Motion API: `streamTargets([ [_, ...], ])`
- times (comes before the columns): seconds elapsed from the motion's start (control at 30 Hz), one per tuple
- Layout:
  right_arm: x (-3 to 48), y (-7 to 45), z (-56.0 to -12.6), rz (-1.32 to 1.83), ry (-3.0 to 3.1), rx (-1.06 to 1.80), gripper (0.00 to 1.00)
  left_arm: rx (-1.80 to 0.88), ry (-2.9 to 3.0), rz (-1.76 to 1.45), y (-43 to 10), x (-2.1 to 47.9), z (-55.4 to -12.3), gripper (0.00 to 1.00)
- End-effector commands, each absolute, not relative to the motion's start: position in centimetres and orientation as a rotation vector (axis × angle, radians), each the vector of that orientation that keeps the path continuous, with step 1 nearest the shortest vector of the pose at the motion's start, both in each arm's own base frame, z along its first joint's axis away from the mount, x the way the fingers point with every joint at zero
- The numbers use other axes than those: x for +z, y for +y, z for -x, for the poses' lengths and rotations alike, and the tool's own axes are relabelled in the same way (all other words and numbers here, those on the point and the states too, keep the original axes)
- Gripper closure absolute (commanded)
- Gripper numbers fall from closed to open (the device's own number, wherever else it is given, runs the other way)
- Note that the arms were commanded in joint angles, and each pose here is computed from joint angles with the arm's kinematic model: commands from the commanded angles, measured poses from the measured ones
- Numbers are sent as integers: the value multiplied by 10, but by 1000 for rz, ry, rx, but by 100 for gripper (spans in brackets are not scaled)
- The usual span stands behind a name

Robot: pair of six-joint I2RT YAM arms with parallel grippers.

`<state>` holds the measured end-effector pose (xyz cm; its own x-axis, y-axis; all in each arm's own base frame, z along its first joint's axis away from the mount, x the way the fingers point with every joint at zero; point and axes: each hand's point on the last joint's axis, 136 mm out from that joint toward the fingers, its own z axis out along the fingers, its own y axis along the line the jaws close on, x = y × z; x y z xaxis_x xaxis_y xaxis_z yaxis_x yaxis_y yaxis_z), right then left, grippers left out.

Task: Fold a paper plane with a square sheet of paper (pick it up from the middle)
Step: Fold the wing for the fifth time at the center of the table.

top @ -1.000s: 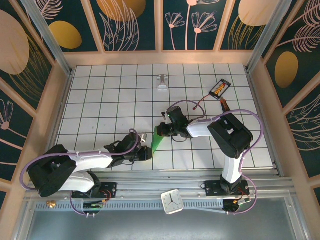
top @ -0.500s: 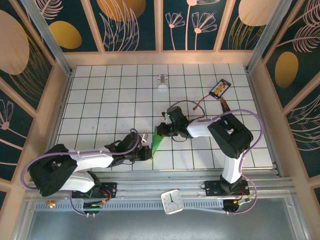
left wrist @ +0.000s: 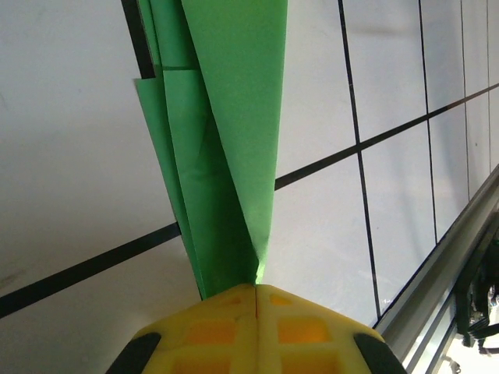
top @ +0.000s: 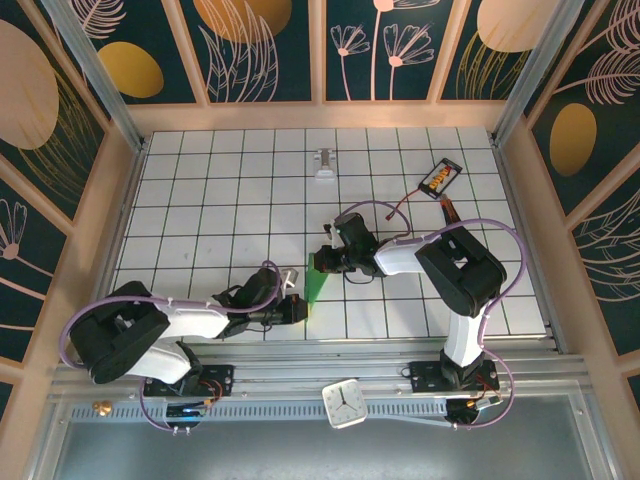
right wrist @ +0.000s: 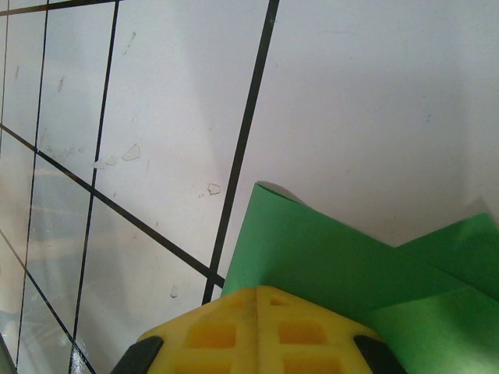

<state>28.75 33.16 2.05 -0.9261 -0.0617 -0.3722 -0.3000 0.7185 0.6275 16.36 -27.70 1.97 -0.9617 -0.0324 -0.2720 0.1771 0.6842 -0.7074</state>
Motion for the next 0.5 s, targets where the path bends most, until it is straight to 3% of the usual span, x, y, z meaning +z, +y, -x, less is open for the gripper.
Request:
streamTargets([
  [0.0,-6,316,-282,252,2675,951,100,-1214,2663,-129,-281,16,-152,98],
  [0.47,-8,317,-283,253,2680,953,100,-945,2696,-161,-262,22,-163,83],
])
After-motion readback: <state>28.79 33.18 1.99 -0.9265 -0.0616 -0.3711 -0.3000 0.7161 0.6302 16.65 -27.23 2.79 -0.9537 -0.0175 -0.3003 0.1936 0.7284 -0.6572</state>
